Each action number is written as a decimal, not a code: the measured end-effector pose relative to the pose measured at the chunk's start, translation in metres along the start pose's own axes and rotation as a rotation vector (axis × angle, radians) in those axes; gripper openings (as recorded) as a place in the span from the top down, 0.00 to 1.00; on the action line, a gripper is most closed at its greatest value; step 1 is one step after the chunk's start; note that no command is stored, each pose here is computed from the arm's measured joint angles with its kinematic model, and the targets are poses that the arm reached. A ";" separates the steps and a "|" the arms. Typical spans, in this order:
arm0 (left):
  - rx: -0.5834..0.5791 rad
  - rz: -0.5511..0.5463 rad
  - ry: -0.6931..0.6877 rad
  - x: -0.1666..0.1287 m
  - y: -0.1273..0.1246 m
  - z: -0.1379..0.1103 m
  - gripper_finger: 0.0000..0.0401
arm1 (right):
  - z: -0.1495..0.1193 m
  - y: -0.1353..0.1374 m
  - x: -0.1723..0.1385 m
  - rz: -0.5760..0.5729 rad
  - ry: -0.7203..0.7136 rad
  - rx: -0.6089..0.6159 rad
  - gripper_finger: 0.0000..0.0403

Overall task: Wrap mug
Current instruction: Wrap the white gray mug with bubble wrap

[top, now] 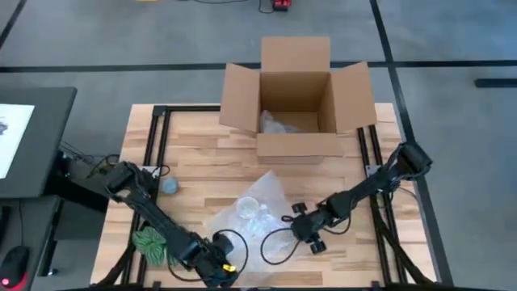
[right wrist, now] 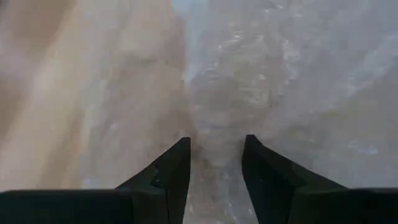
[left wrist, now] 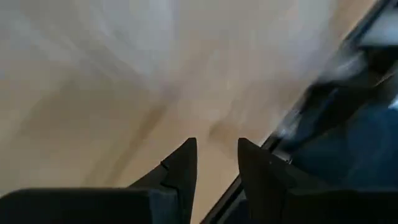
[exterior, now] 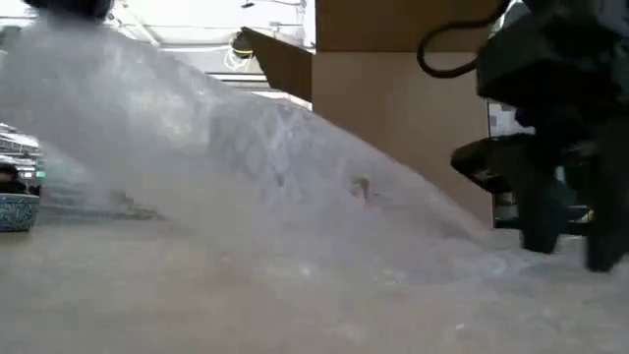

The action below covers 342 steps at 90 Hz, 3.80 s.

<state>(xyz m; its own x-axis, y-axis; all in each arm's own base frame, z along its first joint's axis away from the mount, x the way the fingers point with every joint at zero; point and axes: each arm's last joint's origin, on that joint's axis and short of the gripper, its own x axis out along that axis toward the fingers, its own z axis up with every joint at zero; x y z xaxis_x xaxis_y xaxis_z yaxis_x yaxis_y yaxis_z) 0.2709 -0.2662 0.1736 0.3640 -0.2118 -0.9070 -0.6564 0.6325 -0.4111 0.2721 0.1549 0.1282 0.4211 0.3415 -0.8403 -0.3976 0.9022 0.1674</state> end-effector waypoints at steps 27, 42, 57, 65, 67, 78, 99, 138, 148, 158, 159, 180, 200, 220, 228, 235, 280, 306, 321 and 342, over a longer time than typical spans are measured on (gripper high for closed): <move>-0.017 0.077 -0.028 -0.048 -0.010 -0.006 0.81 | 0.020 0.021 -0.058 0.064 -0.210 -0.069 0.68; 0.083 -0.039 -0.382 -0.080 -0.037 0.005 0.87 | 0.034 0.017 -0.077 -0.036 -0.391 -0.050 0.68; 0.100 -0.112 -0.666 -0.070 -0.043 0.024 0.89 | 0.038 -0.005 -0.055 -0.111 -0.391 0.003 0.68; 0.066 -0.093 -0.690 -0.055 -0.033 0.036 0.90 | 0.038 -0.019 -0.034 -0.136 -0.370 0.039 0.68; 0.049 -0.086 -0.694 -0.051 -0.029 0.039 0.90 | 0.037 -0.023 -0.029 -0.142 -0.362 0.049 0.68; -0.061 -0.056 -0.648 -0.028 -0.006 0.047 0.90 | 0.027 -0.036 -0.002 -0.166 -0.284 0.101 0.68; -0.216 -0.081 -0.511 -0.002 0.021 0.032 0.90 | 0.015 -0.031 0.022 -0.090 -0.188 0.127 0.68; -0.196 0.031 -0.517 -0.014 0.021 0.028 0.90 | 0.038 -0.030 -0.037 -0.079 -0.360 0.074 0.68; -0.181 0.072 -0.517 -0.029 0.011 0.025 0.90 | 0.043 -0.031 -0.056 -0.083 -0.415 0.076 0.68; -0.176 0.104 -0.520 -0.042 0.006 0.022 0.90 | 0.046 -0.036 -0.065 -0.095 -0.452 0.079 0.68; -0.178 0.106 -0.520 -0.043 0.005 0.022 0.90 | 0.046 -0.037 -0.065 -0.097 -0.456 0.078 0.68; -0.195 0.120 -0.523 -0.045 0.007 0.019 0.90 | 0.047 -0.054 -0.047 -0.134 -0.447 0.049 0.68; -0.207 0.110 -0.522 -0.041 0.009 0.017 0.90 | 0.059 -0.059 -0.029 -0.146 -0.418 0.024 0.68; -0.207 0.089 -0.520 -0.041 0.007 0.016 0.90 | 0.071 -0.065 -0.033 -0.177 -0.435 0.009 0.68; -0.205 0.081 -0.517 -0.041 0.006 0.015 0.90 | 0.078 -0.071 -0.040 -0.194 -0.459 0.001 0.68; -0.203 0.068 -0.515 -0.041 0.005 0.013 0.90 | 0.087 -0.078 -0.047 -0.215 -0.462 -0.007 0.68; -0.178 -0.112 -0.544 -0.044 -0.010 -0.009 0.90 | 0.120 -0.149 -0.034 -0.295 -0.382 0.056 0.68; -0.120 -0.282 -0.586 -0.047 -0.030 -0.009 0.90 | 0.136 -0.139 -0.058 -0.297 -0.353 0.006 0.68; -0.081 -0.219 -0.807 -0.049 -0.025 0.001 0.90 | 0.134 -0.122 -0.086 -0.281 -0.317 -0.011 0.68; -0.050 -0.040 -1.321 -0.062 -0.002 0.033 0.91 | 0.109 -0.103 -0.088 -0.248 -0.221 -0.012 0.68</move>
<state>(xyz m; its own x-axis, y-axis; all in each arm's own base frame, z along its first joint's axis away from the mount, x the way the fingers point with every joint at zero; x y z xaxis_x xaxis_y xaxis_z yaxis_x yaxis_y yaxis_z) 0.2712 -0.2296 0.2337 0.7307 0.6692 -0.1353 -0.6434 0.6087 -0.4642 0.3649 0.0605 0.2416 0.6724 0.1622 -0.7222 -0.2698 0.9623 -0.0351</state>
